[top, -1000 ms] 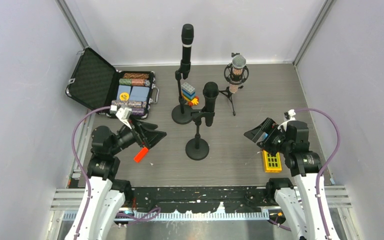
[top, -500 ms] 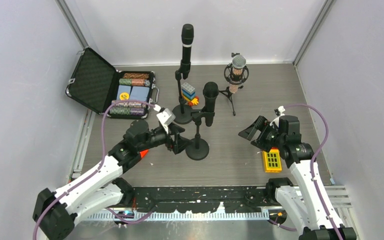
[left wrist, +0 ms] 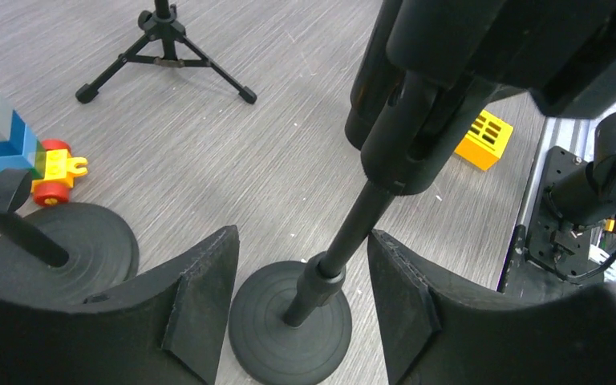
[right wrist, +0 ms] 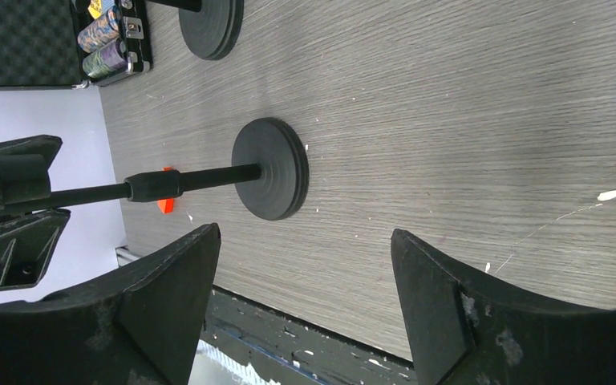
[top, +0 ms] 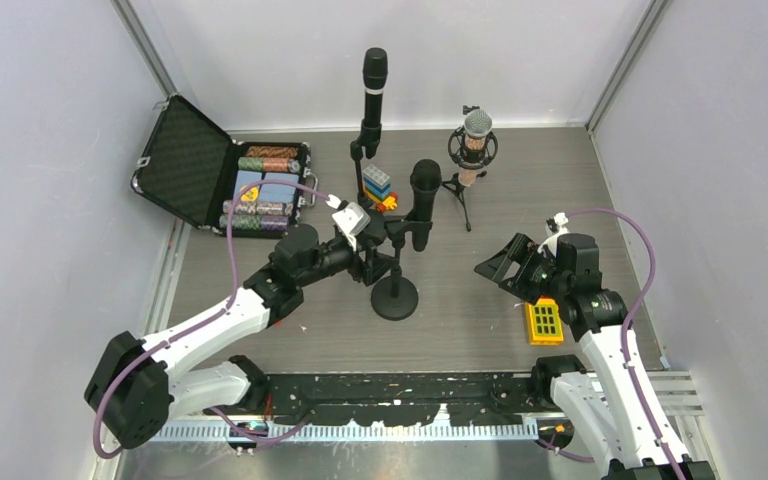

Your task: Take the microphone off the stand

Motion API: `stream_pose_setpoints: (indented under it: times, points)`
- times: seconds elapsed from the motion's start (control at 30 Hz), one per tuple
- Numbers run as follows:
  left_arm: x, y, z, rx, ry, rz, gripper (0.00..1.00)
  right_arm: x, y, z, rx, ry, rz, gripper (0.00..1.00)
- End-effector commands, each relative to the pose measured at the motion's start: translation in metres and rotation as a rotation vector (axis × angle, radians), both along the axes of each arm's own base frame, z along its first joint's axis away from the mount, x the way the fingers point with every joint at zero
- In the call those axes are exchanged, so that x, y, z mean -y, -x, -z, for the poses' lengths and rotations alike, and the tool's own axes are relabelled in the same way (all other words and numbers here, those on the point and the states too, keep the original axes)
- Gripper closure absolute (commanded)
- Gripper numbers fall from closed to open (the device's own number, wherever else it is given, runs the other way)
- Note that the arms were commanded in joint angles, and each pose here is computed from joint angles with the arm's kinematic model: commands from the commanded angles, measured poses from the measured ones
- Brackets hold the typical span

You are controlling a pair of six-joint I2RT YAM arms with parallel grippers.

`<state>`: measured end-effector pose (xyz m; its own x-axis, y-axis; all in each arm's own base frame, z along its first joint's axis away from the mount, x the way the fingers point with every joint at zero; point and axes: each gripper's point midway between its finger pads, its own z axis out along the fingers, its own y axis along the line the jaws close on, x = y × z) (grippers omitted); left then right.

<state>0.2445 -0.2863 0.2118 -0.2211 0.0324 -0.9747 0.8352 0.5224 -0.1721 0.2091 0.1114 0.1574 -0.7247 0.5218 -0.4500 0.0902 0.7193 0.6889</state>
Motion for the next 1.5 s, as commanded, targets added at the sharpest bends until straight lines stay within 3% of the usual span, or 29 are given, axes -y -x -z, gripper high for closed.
stream_pose_setpoints:
  times: [0.0,0.43,0.83,1.07,1.17,1.33,1.47]
  points:
    - [0.014,-0.004,-0.041,0.107,0.090,0.047,0.41,-0.002,-0.003,-0.008,0.027,-0.008,-0.002,0.16]
    - [0.011,0.005,-0.033,0.096,0.089,0.061,0.47,-0.001,-0.001,-0.005,0.011,-0.007,0.003,0.17]
    - [0.028,-0.001,-0.033,0.082,0.128,0.111,0.61,-0.012,0.004,-0.012,0.040,-0.047,-0.048,0.22]
    - [0.027,0.005,-0.021,0.065,0.130,0.124,0.92,-0.026,0.005,-0.014,0.045,-0.077,-0.117,0.32]
    - [0.029,0.008,-0.016,0.055,0.128,0.132,1.00,-0.036,0.006,-0.014,0.057,-0.075,-0.162,0.38]
    - [0.029,0.013,-0.013,0.068,0.128,0.109,1.00,-0.059,-0.002,-0.016,0.182,-0.039,-0.238,0.51]
    - [0.030,0.015,-0.012,0.087,0.135,0.062,1.00,-0.087,-0.008,-0.026,0.372,0.024,-0.313,0.53]
